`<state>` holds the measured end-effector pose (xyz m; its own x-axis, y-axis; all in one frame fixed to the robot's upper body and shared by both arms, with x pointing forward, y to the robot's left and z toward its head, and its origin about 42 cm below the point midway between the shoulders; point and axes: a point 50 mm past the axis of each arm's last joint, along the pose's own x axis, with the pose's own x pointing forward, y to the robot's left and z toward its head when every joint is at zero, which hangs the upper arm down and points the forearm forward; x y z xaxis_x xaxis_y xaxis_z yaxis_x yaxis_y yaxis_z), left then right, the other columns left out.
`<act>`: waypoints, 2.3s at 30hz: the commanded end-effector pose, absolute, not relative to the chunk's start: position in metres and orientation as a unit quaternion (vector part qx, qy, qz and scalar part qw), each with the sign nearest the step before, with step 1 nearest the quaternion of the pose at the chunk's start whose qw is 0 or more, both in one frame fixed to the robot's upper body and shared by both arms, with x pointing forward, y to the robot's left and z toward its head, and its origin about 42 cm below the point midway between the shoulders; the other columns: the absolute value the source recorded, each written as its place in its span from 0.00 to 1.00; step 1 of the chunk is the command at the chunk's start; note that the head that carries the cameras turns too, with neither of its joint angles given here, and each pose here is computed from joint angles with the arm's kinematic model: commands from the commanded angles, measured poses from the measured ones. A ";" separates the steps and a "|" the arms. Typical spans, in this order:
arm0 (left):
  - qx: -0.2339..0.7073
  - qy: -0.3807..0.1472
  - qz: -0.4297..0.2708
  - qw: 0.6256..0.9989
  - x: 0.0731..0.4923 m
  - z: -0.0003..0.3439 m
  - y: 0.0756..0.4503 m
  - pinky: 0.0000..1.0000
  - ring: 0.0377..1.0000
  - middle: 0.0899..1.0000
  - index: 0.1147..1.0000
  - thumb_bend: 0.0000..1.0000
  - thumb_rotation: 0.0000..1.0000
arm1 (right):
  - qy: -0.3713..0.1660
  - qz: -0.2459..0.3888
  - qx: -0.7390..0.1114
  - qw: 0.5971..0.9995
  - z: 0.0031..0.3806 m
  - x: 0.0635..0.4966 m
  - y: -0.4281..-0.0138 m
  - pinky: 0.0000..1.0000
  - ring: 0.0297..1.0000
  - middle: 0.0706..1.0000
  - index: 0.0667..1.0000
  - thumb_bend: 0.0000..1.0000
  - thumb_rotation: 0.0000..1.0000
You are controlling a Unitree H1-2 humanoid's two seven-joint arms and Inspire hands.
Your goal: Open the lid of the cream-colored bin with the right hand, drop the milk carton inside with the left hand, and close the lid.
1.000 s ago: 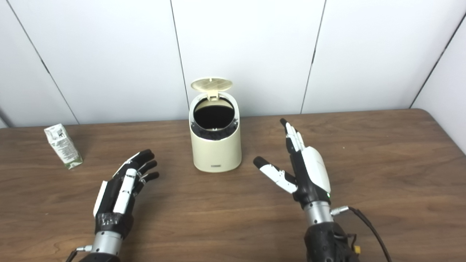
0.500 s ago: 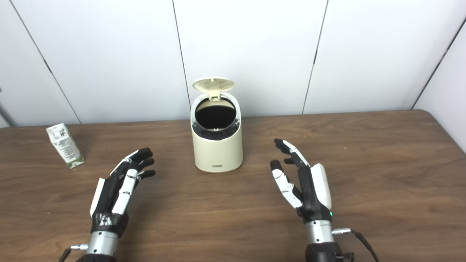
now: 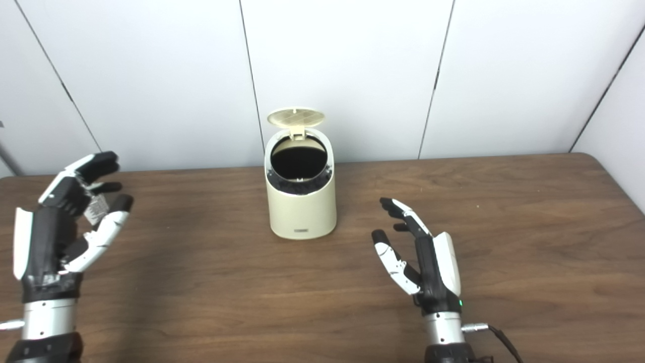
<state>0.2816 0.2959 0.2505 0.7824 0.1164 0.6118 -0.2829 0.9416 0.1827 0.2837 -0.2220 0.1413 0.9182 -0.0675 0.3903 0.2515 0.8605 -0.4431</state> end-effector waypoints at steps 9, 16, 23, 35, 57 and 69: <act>0.118 -0.330 0.223 0.910 0.295 0.273 0.357 0.75 0.83 0.81 0.84 0.65 0.30 | -0.192 -0.098 -0.253 0.943 0.140 0.291 -0.240 0.70 0.80 0.81 0.79 0.21 0.79; 0.110 -0.287 0.215 0.927 0.305 0.257 0.391 0.79 0.86 0.86 0.88 0.84 0.41 | -0.194 -0.095 -0.240 0.946 0.136 0.295 -0.255 0.72 0.81 0.81 0.80 0.22 0.77; 0.079 -0.250 0.209 0.942 0.316 0.257 0.403 0.82 0.86 0.85 0.88 0.96 0.42 | -0.201 -0.087 -0.252 0.943 0.137 0.296 -0.274 0.72 0.81 0.81 0.80 0.16 0.65; 0.083 -0.196 0.213 0.954 0.331 0.246 0.380 0.90 0.93 0.91 0.94 1.00 0.39 | -0.211 -0.084 -0.224 0.948 0.140 0.307 -0.305 0.60 0.76 0.78 0.75 0.17 0.71; 0.077 -0.131 0.284 0.947 0.360 0.207 0.384 0.87 0.91 0.92 0.95 1.00 0.44 | -0.202 -0.079 -0.220 0.951 0.125 0.321 -0.320 0.54 0.72 0.74 0.71 0.31 0.80; 0.072 -0.123 0.296 0.945 0.367 0.199 0.397 0.84 0.90 0.92 0.95 1.00 0.41 | -0.200 -0.077 -0.226 0.950 0.123 0.320 -0.316 0.54 0.72 0.74 0.72 0.29 0.81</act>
<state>0.3566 0.3894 0.1716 0.8139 0.5531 0.1776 -0.5702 0.8192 0.0620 0.3303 -0.3147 0.1399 0.8983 -0.0606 0.4352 0.2462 0.8899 -0.3841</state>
